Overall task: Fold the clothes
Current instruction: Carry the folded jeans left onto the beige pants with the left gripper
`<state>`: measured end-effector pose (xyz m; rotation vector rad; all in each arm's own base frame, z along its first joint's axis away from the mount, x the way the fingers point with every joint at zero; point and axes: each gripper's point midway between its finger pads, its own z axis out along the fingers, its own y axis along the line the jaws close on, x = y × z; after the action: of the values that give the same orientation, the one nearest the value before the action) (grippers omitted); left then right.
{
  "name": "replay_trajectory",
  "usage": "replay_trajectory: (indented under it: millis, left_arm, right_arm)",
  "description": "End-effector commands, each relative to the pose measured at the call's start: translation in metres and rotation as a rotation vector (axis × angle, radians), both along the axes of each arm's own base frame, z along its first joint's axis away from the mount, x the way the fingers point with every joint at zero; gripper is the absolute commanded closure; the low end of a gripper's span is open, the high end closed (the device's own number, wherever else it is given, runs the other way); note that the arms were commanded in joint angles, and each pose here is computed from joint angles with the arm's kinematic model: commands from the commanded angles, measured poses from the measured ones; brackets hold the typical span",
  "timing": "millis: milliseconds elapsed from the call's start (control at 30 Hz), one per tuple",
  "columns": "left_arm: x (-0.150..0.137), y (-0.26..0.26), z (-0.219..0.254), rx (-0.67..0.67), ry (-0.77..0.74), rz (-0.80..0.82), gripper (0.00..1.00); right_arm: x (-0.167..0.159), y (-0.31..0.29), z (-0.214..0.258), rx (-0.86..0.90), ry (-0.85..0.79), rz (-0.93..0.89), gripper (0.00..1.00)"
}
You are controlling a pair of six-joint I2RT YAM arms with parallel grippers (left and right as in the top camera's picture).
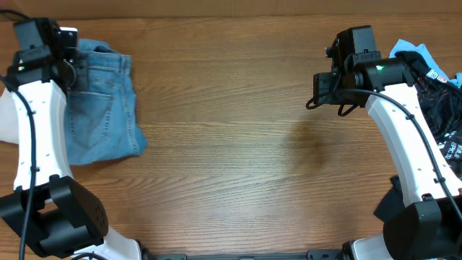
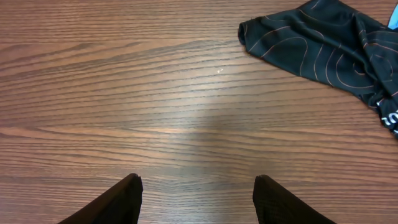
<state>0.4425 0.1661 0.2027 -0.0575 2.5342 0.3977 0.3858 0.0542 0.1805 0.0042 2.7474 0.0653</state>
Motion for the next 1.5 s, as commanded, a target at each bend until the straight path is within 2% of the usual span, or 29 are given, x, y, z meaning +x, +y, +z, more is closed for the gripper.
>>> replay_trajectory:
  millis: [0,333,467,800,1000,1033,1133,1167,1233,1267,1467]
  left_arm:
    - [-0.003,0.034,0.032,0.111,-0.064,0.027,0.96]
    - [0.006,0.080,0.052,0.238,-0.145,0.016,0.96]
    - [0.013,0.085,0.051,0.274,-0.144,-0.065,0.96]
    - [0.032,0.104,0.033,0.312,-0.159,-0.064,0.96]
    - [0.033,0.124,0.035,0.343,-0.183,-0.020,0.96]
    - [0.032,0.128,0.035,0.347,-0.186,-0.008,0.93]
    - [0.024,0.146,0.039,0.327,-0.224,0.101,0.18]
    - [0.017,0.157,0.042,0.316,-0.245,0.192,0.00]
    - [-0.002,0.177,0.047,0.285,-0.283,0.398,0.00]
    - [-0.009,0.178,0.045,0.245,-0.282,0.445,0.00]
    - [-0.014,0.154,0.048,0.158,-0.213,0.447,0.00]
  right_arm:
    - [0.003,0.000,0.015,0.006,-0.043,-0.006,0.38]
    - [0.003,0.000,0.015,0.006,-0.043,-0.006,0.38]
    - [0.003,0.000,0.015,0.006,-0.043,-0.006,0.38]
    - [0.003,0.000,0.015,0.006,-0.043,-0.006,0.38]
    - [0.003,0.000,0.015,0.006,-0.043,-0.006,0.38]
    - [0.003,0.000,0.015,0.006,-0.043,-0.006,0.38]
    - [0.003,0.000,0.015,0.006,-0.042,-0.006,0.38]
    - [0.003,0.000,0.015,0.007,-0.041,-0.006,0.38]
    - [0.002,0.000,0.014,0.006,-0.039,-0.006,0.38]
    - [0.002,0.000,0.014,0.006,-0.038,-0.006,0.38]
    - [0.001,-0.001,0.014,0.006,-0.035,-0.006,0.35]
